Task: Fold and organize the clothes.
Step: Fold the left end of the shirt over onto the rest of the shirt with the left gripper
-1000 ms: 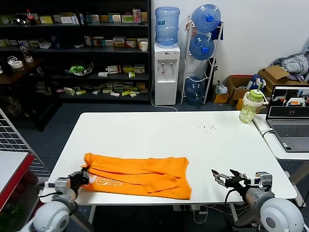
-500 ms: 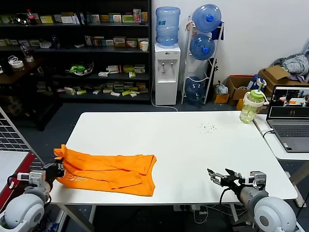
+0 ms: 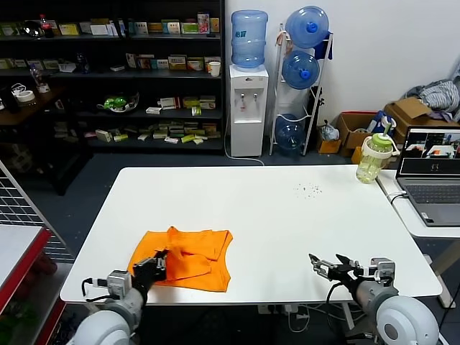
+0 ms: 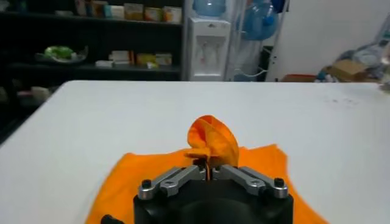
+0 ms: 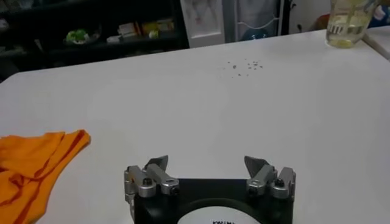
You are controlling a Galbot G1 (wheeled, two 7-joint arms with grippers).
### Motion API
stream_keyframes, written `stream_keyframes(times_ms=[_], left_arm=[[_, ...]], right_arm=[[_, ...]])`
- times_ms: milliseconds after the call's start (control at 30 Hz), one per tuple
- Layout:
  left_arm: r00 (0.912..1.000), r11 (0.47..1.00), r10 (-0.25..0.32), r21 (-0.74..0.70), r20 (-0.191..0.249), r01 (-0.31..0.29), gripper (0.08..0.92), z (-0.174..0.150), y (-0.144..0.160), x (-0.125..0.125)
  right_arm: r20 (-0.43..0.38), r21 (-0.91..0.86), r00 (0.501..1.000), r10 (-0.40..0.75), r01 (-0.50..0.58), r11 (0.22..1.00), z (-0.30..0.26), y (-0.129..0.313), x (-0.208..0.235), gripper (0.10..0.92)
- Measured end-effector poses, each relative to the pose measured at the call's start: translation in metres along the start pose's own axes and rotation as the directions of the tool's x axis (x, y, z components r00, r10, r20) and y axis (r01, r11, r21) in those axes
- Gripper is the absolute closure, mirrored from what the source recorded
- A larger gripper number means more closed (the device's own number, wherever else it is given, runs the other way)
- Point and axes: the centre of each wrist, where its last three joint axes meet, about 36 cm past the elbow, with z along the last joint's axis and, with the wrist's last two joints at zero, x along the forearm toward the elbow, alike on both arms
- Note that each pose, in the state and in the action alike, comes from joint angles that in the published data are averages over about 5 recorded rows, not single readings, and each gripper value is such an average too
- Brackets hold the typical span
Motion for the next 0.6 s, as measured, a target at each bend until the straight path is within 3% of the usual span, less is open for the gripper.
stream_keyframes(times_ms=[300,600], left_arm=[[0.9969,0.996,0.079,0.032,0.009,-0.079,0.889,0.005,-0.042,-0.011],[0.9958,0.996,0.082,0.030,0.041,-0.083,0.889,0.001,-0.054,-0.028]], right_arm=[[-0.006,-0.003,1.000,0.000,0.000,1.000,0.003,0.002,-0.002,0.200],[-0.008,-0.003,1.000,-0.005,0.005,1.000,0.004,0.004,-0.003,0.200]])
